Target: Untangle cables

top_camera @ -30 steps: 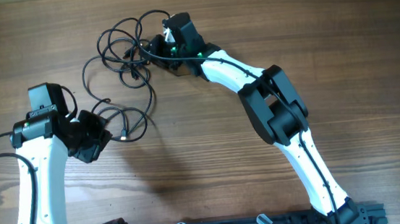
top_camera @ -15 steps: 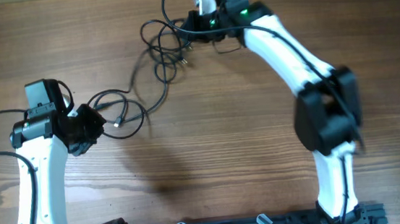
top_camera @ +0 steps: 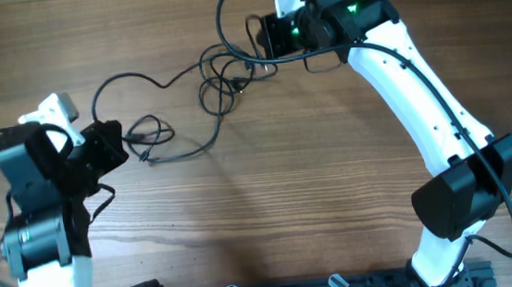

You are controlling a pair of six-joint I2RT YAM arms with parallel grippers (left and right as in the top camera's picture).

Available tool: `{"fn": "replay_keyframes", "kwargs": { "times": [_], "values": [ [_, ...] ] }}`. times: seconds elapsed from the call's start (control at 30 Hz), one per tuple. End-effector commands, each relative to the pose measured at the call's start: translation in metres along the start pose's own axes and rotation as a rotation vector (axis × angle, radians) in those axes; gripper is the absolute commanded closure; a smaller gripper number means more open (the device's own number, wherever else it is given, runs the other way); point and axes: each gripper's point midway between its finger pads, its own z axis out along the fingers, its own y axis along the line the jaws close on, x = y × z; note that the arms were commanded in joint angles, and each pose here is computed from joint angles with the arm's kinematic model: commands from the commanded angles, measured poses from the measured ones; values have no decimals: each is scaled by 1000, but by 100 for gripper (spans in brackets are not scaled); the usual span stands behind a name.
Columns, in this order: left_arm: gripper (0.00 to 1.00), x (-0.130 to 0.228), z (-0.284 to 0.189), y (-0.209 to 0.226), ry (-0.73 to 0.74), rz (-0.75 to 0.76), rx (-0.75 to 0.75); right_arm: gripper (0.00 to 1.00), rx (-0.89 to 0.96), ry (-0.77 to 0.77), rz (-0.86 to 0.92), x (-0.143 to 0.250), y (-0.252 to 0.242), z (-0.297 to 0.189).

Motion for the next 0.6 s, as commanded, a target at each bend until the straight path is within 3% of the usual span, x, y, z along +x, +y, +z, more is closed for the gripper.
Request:
{"fn": "replay_keyframes", "kwargs": {
  "times": [0.0,0.13,0.37,0.5,0.57],
  "values": [
    [96,-13,-12,-14,-72,26,51,96,-64,-43,-59,-10,19,-11],
    [96,-32,-23,-26,-148,33,84,95,-87,5,-25,2,22,-11],
    [96,-111,-73,-65,-448,29,161,95,-133,182,62,46,33,-28],
    [96,-150,-112,-97,-624,1,292,91,-184,258,92,63,42,-34],
    [96,-162,-127,-108,-684,-16,349,81,-219,278,86,68,47,-36]
  ]
}}
